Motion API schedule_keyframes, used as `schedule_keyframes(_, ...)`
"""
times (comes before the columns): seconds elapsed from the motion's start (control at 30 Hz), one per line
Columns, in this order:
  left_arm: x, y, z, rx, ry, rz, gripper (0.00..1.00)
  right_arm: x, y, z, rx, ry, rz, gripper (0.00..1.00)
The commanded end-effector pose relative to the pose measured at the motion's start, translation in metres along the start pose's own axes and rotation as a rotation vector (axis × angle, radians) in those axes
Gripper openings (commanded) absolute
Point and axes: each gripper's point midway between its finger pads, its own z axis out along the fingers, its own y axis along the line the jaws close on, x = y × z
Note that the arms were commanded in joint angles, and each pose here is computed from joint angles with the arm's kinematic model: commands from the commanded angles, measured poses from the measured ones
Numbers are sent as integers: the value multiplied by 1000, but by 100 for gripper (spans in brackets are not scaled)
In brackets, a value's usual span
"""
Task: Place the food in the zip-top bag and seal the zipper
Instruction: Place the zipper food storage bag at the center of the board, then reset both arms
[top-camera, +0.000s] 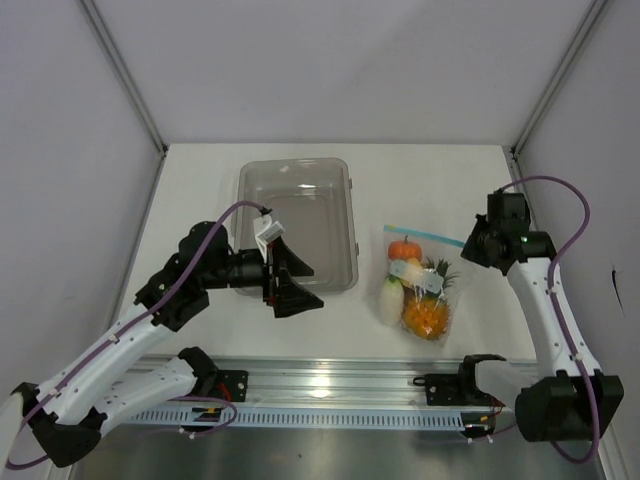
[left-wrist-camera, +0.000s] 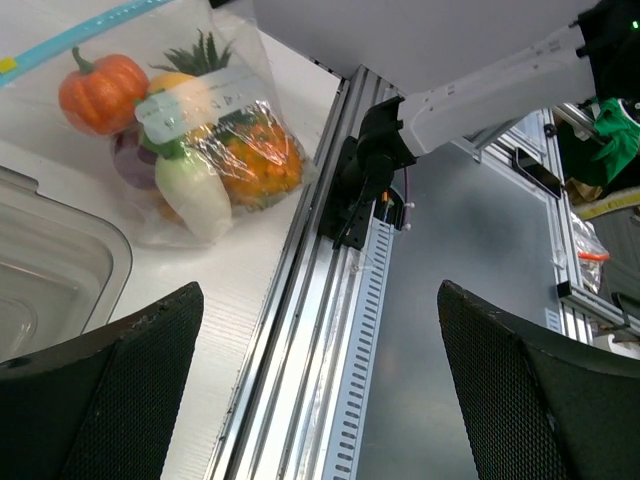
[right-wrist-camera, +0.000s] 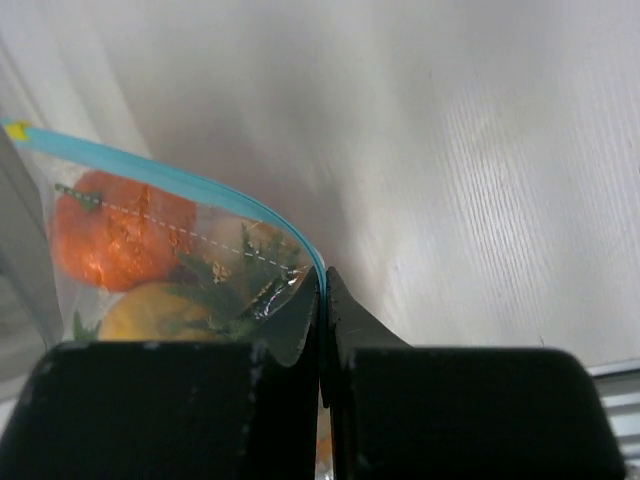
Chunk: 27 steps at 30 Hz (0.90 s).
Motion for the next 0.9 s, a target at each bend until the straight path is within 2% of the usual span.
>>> schedule_keyframes(0.0,-2,-10,-5,41,-24,-7,99,-57,11,13,-38,-127,64,0)
schedule_keyframes(0.33,27,-6,-8,39,-1,-78,99,-131,-42,73,143,-195,166,1)
schedule_keyframes(0.37,26,-8,-8,47,-9,-85,99,-135,-41,76,143,-194,169,6)
schedule_keyframes(0.4,30,-7,-7,50,-1,-98,99,-133,-43,85,155,-170,169,21)
schedule_keyframes(0.47,35,-7,-7,55,5,-117,100,-141,-38,87,137,-171,156,37)
schedule_keyframes(0.5,36,-7,-7,56,3,-118,99,-141,-38,89,147,-165,152,51)
schedule_keyframes(0.57,42,-3,-7,43,9,-132,100,-142,-36,90,177,-160,126,65)
schedule_keyframes(0.6,44,-1,-6,34,8,-134,100,-145,-38,86,210,-178,116,97)
schedule_keyframes(0.73,50,4,-6,19,8,-153,99,-139,-29,75,254,-163,56,99)
schedule_keyframes(0.87,56,10,-3,-1,0,-187,99,-123,1,44,235,-170,-25,99)
